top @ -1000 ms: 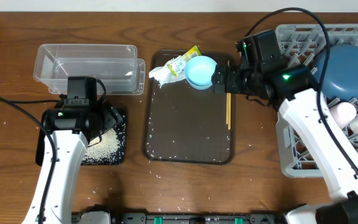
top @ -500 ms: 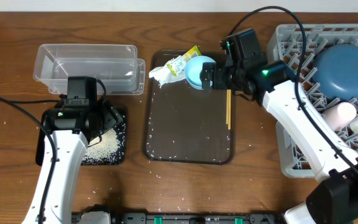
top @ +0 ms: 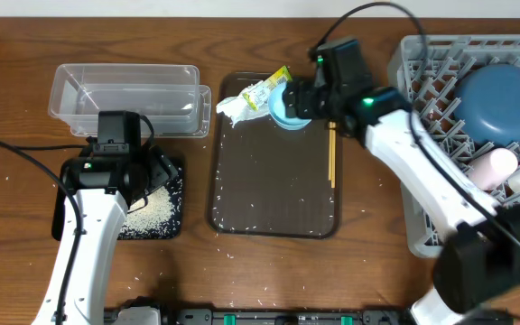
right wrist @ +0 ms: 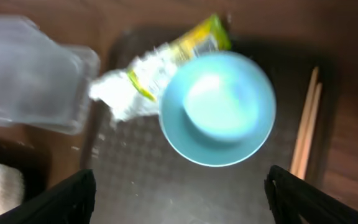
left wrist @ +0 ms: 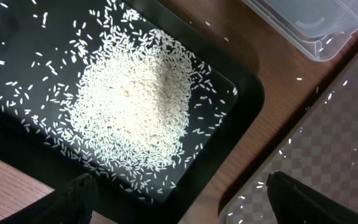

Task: Sort waste into correct bins and load items into the dishwasher rack
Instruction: 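Lower the right gripper and close it on the light-blue bowl rim, then lift the light-blue bowl and carry it right toward the rack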

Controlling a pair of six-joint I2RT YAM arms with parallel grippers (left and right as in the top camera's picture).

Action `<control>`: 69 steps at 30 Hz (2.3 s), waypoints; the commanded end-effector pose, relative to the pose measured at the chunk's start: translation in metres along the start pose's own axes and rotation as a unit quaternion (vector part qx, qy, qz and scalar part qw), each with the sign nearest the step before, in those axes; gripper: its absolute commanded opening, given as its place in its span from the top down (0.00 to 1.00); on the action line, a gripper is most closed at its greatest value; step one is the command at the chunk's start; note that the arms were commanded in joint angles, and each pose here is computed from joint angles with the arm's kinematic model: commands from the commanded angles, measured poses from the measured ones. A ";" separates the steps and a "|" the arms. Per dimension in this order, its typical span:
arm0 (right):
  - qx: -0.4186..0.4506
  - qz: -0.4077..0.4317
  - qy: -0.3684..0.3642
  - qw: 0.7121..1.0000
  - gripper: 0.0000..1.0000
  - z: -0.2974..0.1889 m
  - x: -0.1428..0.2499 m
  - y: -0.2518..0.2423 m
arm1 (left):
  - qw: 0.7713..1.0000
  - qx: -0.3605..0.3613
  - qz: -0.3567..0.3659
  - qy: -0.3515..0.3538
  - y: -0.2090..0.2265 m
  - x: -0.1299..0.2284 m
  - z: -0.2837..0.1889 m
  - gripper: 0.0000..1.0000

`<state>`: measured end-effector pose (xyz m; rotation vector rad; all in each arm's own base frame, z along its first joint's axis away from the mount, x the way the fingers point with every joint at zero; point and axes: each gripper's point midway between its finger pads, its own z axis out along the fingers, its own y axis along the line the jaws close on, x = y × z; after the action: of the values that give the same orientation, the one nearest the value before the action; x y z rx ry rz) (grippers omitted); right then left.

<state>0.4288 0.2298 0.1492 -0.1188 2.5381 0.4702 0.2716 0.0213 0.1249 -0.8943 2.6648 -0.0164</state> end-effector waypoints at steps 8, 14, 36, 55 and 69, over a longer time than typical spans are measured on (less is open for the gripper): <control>0.028 -0.088 0.018 0.996 0.10 0.048 0.009 0.019 | 1.000 -0.004 0.004 -0.007 0.001 -0.005 -0.003 0.10; 0.076 -0.132 0.012 0.988 0.15 0.072 0.018 0.016 | 1.000 -0.004 0.004 -0.007 0.001 -0.005 -0.003 0.10; 0.126 -0.165 0.099 0.973 0.52 0.086 0.070 0.008 | 1.000 -0.004 0.004 -0.007 0.001 -0.005 -0.003 0.10; 0.123 -0.168 0.181 0.961 0.59 0.069 0.106 0.003 | 1.000 -0.004 0.004 -0.007 0.001 -0.005 -0.003 0.10; 0.070 -0.187 0.195 0.960 0.75 0.071 0.116 0.024 | 1.000 -0.004 0.004 -0.007 0.001 -0.005 -0.003 0.10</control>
<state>0.3648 0.2653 0.0333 -0.6304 2.8487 0.0768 0.2716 0.0213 0.1249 -0.8944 2.6651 -0.0163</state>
